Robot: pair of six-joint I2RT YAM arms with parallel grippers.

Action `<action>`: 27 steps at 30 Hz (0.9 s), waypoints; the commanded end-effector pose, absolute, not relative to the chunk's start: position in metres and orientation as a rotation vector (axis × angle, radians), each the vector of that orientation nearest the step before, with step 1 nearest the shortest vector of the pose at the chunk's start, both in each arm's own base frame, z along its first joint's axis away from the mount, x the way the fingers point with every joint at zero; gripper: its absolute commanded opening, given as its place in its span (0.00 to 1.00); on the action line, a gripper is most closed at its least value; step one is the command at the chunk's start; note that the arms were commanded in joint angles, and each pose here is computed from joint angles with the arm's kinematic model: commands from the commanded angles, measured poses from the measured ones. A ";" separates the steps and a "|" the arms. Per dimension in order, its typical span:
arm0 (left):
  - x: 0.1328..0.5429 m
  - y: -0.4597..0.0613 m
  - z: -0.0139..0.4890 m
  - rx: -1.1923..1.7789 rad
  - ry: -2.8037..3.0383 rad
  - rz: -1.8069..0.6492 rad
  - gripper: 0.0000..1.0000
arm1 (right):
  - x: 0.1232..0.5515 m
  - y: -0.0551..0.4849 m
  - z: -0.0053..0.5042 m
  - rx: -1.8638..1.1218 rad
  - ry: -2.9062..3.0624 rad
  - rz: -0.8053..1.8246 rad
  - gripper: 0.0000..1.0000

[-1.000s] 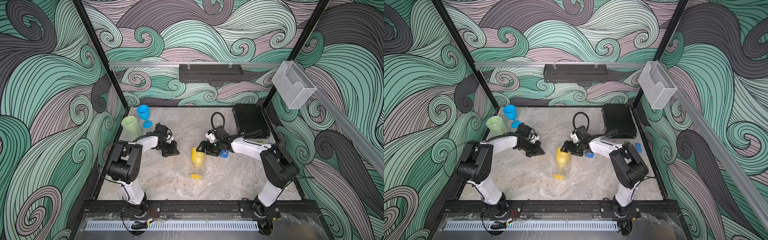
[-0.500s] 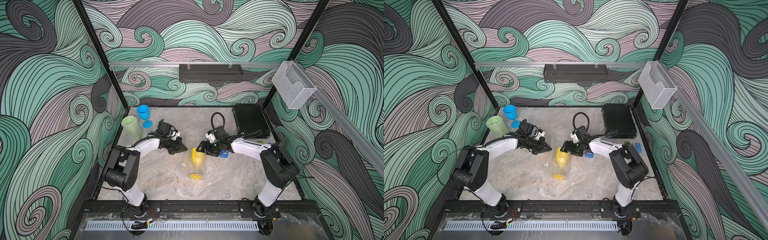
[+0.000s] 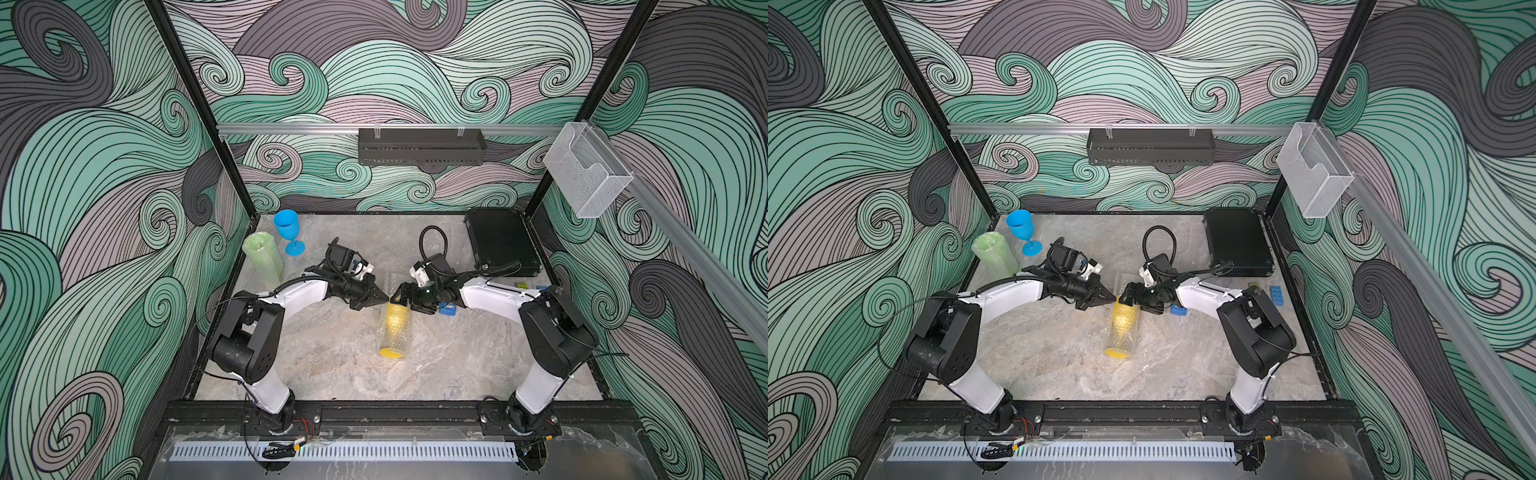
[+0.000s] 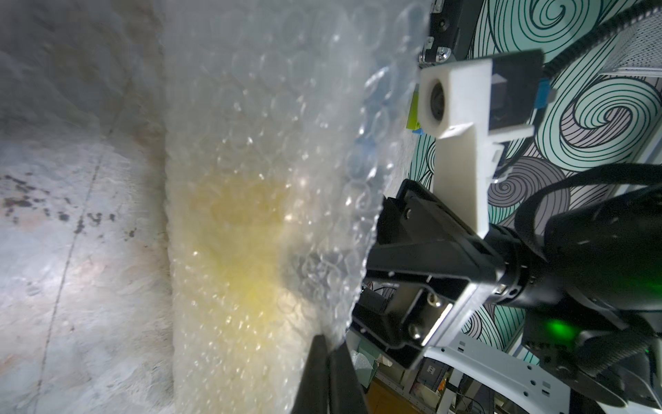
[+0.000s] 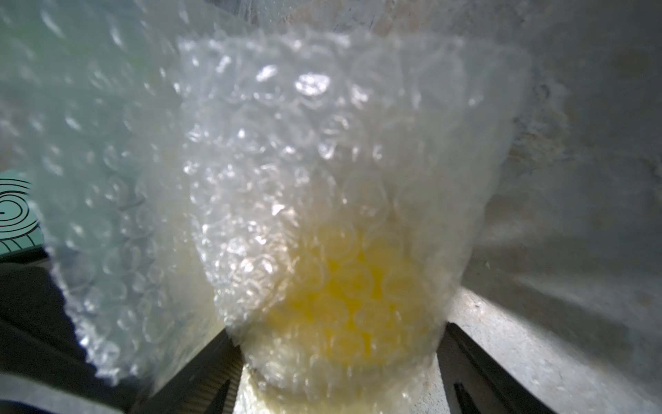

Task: Wrap wine glasses in bubble wrap
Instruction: Wrap the wine glass in bubble wrap.

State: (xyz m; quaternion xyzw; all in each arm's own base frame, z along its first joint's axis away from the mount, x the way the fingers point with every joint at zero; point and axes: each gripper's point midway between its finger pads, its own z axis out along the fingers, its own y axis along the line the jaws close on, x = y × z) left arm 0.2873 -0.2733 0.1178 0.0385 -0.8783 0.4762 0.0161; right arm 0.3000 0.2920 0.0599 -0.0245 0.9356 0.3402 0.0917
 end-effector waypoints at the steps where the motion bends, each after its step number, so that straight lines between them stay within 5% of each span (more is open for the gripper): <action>1: 0.285 -0.292 0.130 0.053 -2.685 1.534 0.00 | 0.285 0.273 0.028 -0.014 2.898 0.856 0.86; 27: 0.265 -0.295 0.121 0.036 -2.724 1.453 0.00 | 0.285 0.279 0.028 -0.015 2.896 0.896 0.86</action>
